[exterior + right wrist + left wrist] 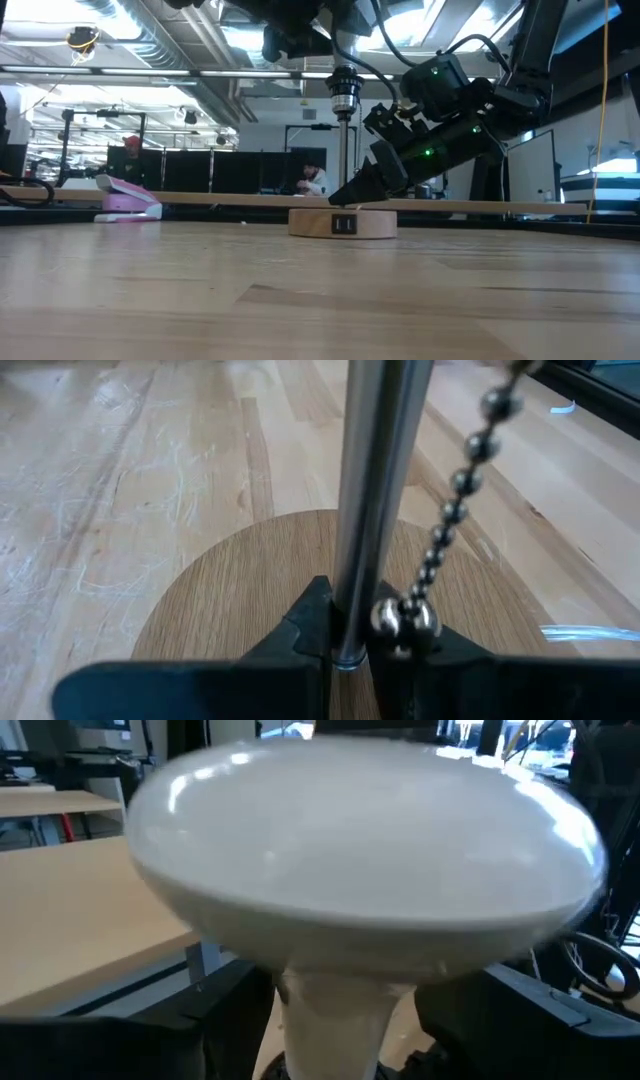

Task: Screw lightbulb
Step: Remove the white lightbulb from the lamp

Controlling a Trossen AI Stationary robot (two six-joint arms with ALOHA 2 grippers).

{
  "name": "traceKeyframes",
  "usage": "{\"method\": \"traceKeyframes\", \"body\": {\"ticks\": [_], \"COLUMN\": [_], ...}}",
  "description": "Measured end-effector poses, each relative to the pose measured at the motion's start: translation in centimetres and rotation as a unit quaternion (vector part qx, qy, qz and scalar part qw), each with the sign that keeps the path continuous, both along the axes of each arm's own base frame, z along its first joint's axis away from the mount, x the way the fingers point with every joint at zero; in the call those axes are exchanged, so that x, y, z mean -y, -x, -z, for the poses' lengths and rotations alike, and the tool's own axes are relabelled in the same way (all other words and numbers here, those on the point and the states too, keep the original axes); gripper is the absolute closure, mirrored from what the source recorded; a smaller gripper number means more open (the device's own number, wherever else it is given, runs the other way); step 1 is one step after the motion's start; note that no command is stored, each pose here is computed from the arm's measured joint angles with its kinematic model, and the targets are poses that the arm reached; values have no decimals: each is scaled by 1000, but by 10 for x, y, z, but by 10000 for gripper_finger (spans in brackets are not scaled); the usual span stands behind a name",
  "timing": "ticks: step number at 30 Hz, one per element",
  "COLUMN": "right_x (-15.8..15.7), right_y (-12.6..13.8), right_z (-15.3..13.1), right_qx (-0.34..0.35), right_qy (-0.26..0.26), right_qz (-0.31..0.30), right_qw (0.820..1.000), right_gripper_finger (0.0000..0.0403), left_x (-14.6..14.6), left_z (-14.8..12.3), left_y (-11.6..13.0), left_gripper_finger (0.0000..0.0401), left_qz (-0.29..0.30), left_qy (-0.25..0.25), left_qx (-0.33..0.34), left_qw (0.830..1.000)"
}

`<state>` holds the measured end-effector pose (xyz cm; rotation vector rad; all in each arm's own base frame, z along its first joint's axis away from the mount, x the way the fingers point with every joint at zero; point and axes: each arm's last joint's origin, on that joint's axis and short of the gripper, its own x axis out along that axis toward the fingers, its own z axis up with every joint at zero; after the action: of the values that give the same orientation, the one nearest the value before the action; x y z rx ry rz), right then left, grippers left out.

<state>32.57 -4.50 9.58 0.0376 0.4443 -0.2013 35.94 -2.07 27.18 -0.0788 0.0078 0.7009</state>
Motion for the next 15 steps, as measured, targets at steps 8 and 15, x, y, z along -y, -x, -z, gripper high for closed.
{"method": "traceKeyframes", "body": {"ticks": [8,15], "right_x": [0,0], "right_y": [0,0], "right_z": [0,0], "right_qx": [0,0], "right_qy": [1,0], "right_qz": [-1,-1], "right_qw": [1000,1000], "right_gripper_finger": [363,363], "left_x": [4,5], "left_z": [-6,-19], "left_y": [6,24], "left_gripper_finger": [131,137], "left_qz": [4,2], "left_qy": [-1,10], "left_qx": [-8,-40], "left_qw": [1000,999]}}
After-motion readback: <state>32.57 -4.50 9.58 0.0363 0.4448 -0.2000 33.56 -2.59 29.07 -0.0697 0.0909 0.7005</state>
